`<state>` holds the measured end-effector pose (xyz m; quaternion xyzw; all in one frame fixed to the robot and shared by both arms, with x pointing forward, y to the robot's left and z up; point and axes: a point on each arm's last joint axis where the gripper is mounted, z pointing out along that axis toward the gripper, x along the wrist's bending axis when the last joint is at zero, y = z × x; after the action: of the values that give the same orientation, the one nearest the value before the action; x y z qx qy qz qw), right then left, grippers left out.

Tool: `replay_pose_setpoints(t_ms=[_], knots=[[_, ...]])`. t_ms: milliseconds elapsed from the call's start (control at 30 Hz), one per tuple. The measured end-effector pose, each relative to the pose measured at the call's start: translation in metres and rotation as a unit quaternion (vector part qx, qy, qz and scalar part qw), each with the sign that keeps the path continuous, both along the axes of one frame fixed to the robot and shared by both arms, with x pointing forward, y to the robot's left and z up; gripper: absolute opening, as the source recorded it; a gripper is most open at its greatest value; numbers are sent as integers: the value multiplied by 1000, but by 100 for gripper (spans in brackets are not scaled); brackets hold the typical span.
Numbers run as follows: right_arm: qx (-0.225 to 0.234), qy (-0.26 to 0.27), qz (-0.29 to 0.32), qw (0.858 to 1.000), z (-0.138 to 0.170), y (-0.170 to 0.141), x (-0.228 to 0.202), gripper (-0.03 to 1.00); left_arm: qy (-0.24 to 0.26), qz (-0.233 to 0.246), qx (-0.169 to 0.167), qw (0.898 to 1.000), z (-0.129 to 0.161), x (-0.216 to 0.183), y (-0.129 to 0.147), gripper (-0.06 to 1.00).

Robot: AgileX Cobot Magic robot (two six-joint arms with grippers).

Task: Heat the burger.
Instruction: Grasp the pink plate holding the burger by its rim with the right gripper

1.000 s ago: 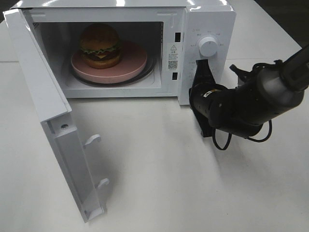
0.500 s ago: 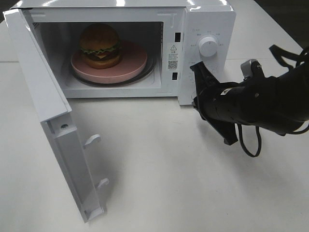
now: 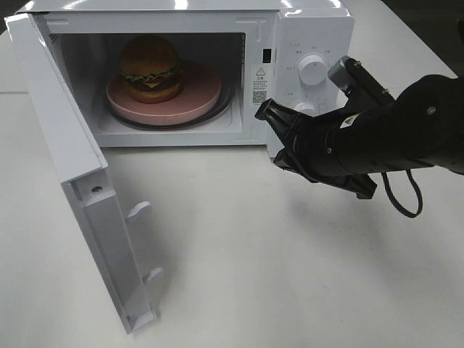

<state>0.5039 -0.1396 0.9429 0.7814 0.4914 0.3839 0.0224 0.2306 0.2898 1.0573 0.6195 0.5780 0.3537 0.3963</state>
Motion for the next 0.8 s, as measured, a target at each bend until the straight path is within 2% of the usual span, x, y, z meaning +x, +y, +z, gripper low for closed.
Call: replay_pose_setpoints(t_ms=[33, 67, 133, 167, 200, 267, 300, 333, 400, 433, 467, 500, 533, 567, 600, 633, 667, 700, 733, 767, 800], knots=[[-15, 2, 31, 999, 4, 0, -4, 4, 0, 0, 0, 1000, 0, 0, 0, 99], [-15, 2, 31, 999, 4, 0, -4, 4, 0, 0, 0, 1000, 0, 0, 0, 99], [-47, -1, 95, 994, 11, 3, -8, 4, 0, 0, 0, 1000, 0, 0, 0, 99], [-47, -1, 95, 994, 11, 3, -8, 4, 0, 0, 0, 1000, 0, 0, 0, 99], [-68, -2, 143, 987, 18, 7, -8, 4, 0, 0, 0, 1000, 0, 0, 0, 99], [-76, -4, 163, 984, 21, 9, -7, 4, 0, 0, 0, 1000, 0, 0, 0, 99], [-98, 0, 213, 972, 26, 12, -8, 4, 0, 0, 0, 1000, 0, 0, 0, 99], [-98, 0, 213, 972, 26, 12, -8, 4, 0, 0, 0, 1000, 0, 0, 0, 99], [-135, -6, 292, 947, 32, 16, -9, 5, 0, 0, 0, 1000, 0, 0, 0, 99], [-135, -6, 292, 947, 32, 16, -9, 5, 0, 0, 0, 1000, 0, 0, 0, 99], [-163, -18, 347, 924, 37, 18, -9, 5, 0, 0, 0, 1000, 0, 0, 0, 99], [-176, -23, 373, 910, 39, 19, -9, 5, 0, 0, 0, 1000, 0, 0, 0, 99], [-176, -23, 373, 910, 39, 19, -9, 5, 0, 0, 0, 1000, 0, 0, 0, 99], [-201, -31, 423, 883, 43, 20, -10, 5, 0, 0, 0, 1000, 0, 0, 0, 99], [-215, -37, 448, 867, 45, 20, -10, 5, 0, 0, 0, 1000, 0, 0, 0, 99], [-215, -37, 448, 867, 45, 20, -10, 5, 0, 0, 0, 1000, 0, 0, 0, 99], [-243, -48, 495, 833, 47, 19, -11, 5, 0, 0, 0, 1000, 0, 0, 0, 99], [-258, -55, 519, 813, 48, 19, -11, 5, 0, 0, 0, 1000, 0, 0, 0, 99], [-258, -55, 519, 813, 48, 19, -11, 5, 0, 0, 0, 1000, 0, 0, 0, 99], [-291, -68, 569, 766, 48, 17, -12, 5, 0, 0, 0, 1000, 0, 0, 0, 99], [-304, -73, 588, 746, 48, 16, -13, 5, 0, 0, 0, 1000, 0, 0, 0, 99]])
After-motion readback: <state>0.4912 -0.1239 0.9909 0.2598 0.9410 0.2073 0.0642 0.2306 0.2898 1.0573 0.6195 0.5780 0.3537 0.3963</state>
